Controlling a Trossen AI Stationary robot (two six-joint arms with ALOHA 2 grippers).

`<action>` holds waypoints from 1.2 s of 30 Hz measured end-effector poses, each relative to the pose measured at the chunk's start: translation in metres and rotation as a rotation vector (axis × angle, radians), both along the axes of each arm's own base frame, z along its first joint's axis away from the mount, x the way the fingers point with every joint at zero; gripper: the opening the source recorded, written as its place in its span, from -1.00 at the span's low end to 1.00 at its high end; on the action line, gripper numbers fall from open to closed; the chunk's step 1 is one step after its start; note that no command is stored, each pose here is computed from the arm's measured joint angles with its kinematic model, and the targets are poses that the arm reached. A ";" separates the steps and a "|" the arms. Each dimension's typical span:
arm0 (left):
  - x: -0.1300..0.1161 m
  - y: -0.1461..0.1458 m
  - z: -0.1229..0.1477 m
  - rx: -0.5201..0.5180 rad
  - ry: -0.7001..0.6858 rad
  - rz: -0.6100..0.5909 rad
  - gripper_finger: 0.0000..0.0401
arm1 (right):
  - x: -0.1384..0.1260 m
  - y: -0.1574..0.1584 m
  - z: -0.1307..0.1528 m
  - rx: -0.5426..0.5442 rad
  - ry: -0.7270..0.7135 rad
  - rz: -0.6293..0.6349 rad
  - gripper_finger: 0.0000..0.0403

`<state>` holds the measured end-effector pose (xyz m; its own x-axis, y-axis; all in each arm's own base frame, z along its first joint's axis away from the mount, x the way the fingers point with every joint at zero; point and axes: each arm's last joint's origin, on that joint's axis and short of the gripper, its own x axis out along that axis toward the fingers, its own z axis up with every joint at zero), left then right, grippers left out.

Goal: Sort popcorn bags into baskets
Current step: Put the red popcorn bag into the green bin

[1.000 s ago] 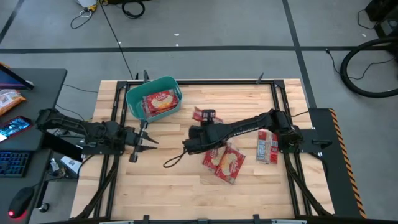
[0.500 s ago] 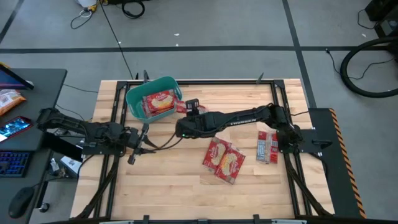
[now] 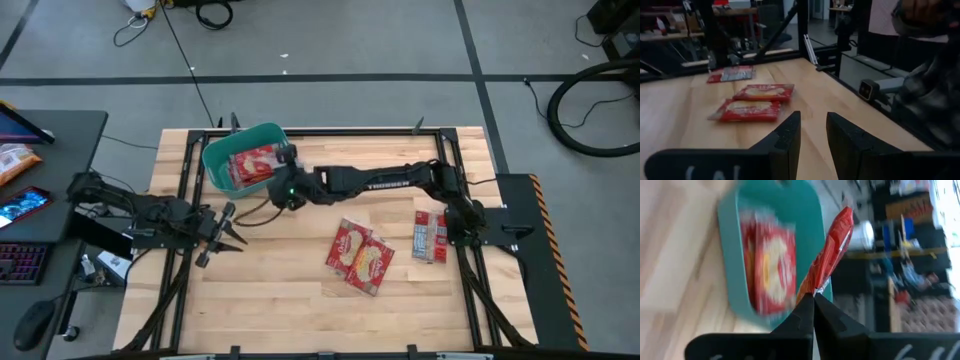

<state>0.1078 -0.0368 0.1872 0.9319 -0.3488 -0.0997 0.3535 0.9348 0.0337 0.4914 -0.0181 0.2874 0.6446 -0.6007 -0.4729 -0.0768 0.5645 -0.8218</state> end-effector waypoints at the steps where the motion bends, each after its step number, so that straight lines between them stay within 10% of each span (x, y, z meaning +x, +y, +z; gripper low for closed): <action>1: 0.000 0.000 0.000 -0.013 0.008 -0.003 -0.51 | 0.002 -0.004 0.002 0.021 -0.023 0.033 -0.97; 12: -0.001 -0.002 -0.001 -0.051 0.035 -0.016 -0.51 | 0.022 -0.052 0.003 0.072 -0.237 0.226 -0.97; 24: -0.001 -0.002 -0.002 -0.049 0.044 -0.014 -0.51 | 0.043 -0.095 -0.065 0.027 -0.215 0.089 -0.93; 36: -0.001 -0.002 -0.002 -0.043 0.042 -0.014 -0.51 | 0.031 -0.068 -0.035 0.171 -0.253 0.053 -0.45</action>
